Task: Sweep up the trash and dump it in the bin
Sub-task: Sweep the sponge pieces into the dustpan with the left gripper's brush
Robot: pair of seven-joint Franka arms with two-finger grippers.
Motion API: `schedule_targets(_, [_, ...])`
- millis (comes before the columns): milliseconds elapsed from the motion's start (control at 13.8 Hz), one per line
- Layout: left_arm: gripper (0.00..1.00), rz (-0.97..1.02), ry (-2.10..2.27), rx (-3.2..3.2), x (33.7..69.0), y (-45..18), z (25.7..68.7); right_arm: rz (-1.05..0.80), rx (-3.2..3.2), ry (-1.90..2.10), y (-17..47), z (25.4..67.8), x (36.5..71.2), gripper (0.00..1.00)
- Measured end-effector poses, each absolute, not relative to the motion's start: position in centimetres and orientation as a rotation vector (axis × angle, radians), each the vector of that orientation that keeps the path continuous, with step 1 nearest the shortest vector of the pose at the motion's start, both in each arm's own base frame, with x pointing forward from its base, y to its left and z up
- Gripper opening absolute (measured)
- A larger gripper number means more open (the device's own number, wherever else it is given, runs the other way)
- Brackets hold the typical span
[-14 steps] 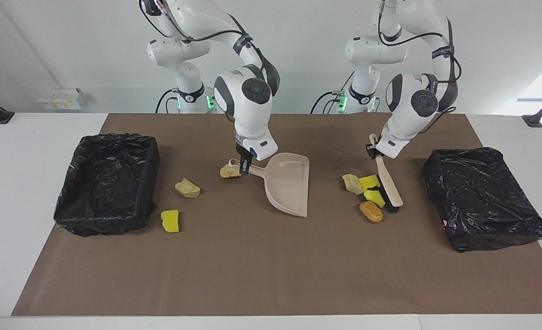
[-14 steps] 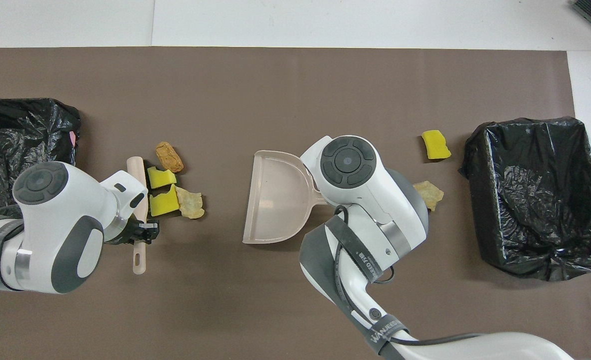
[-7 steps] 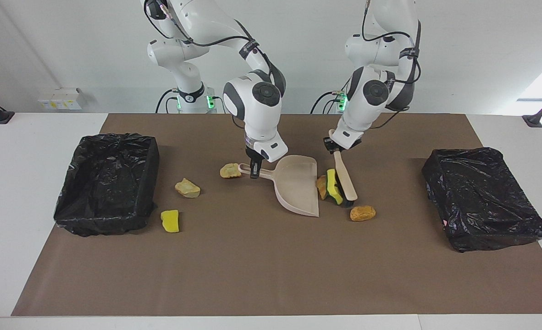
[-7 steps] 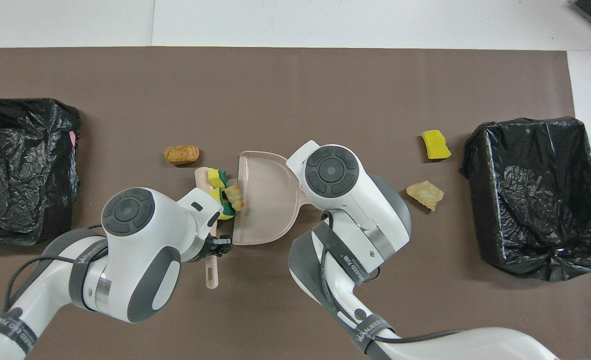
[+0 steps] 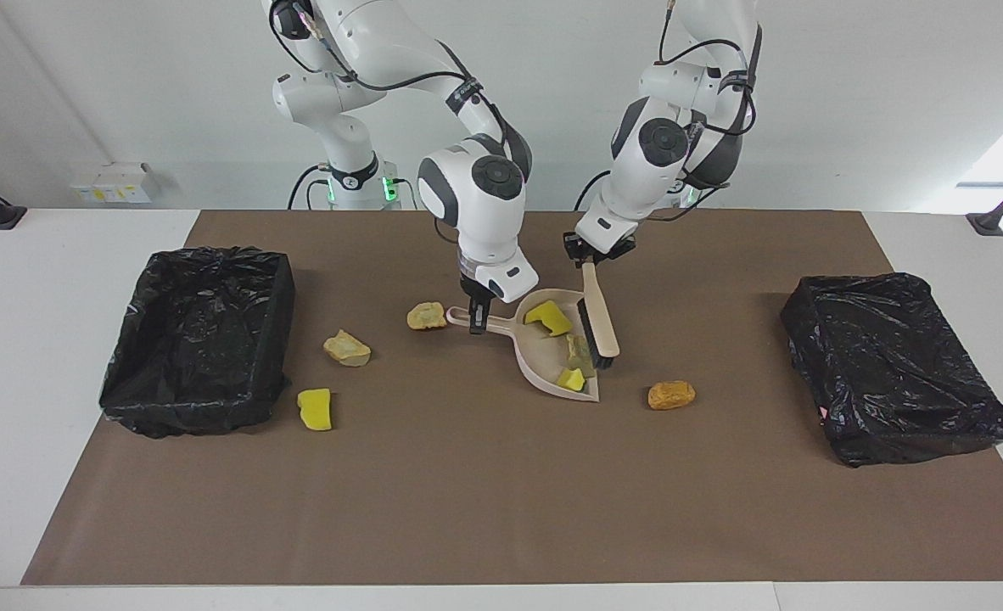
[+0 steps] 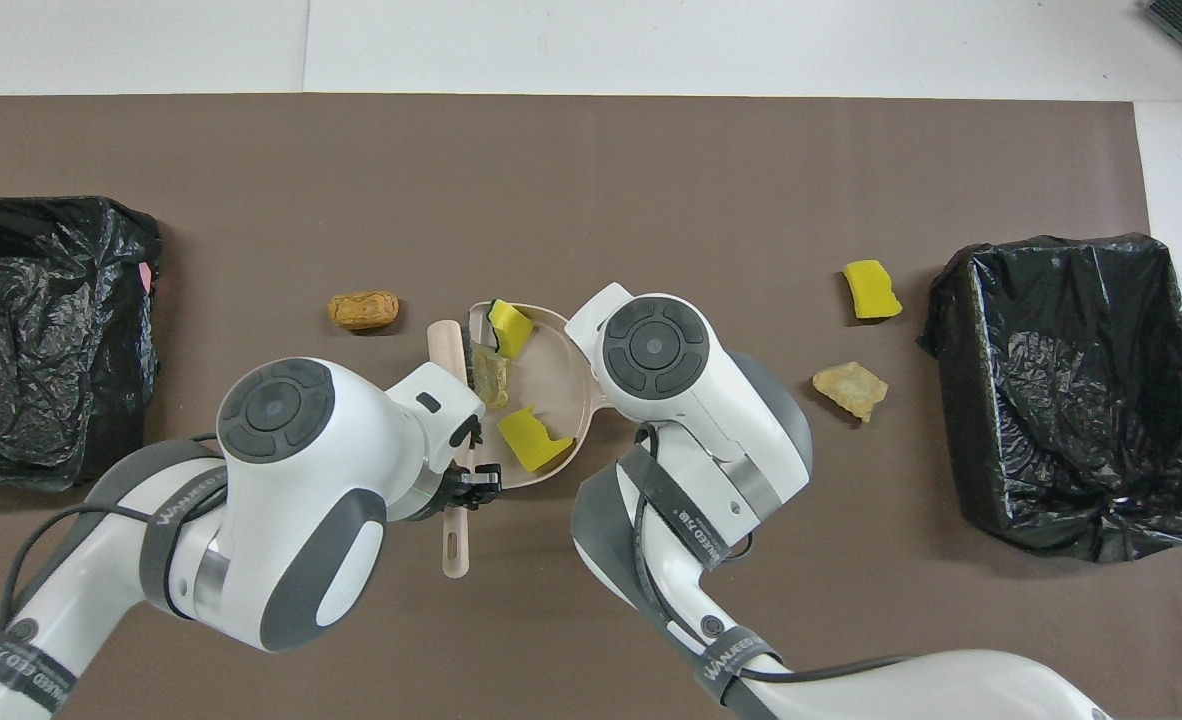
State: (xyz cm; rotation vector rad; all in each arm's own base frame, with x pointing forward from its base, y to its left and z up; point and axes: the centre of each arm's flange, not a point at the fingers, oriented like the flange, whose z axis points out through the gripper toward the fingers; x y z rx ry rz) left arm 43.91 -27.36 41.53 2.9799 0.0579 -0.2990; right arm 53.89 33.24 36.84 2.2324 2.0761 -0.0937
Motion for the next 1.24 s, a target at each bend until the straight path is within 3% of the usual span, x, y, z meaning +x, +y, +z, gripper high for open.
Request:
schedule_targets(363, [0.26, -0.132, -0.115, 3.083, 51.3, -16.1, 44.5, -0.087, 2.233, 2.075, 33.2, 36.9, 54.0, 0.33])
schedule_targets(727, [0.26, -0.19, -0.463, 3.144, 58.2, -8.0, 40.1, -0.086, 2.231, 2.077, 33.3, 36.9, 53.9, 0.33])
schedule_targets(945, [0.26, -0.263, -0.537, 3.112, 58.6, -7.6, 37.4, -0.086, 2.231, 2.077, 33.3, 36.9, 53.9, 0.33])
schedule_targets(1236, [0.26, -0.368, -0.597, 3.044, 55.3, -11.6, 35.1, -0.084, 2.24, 2.067, 33.4, 36.9, 53.9, 0.33])
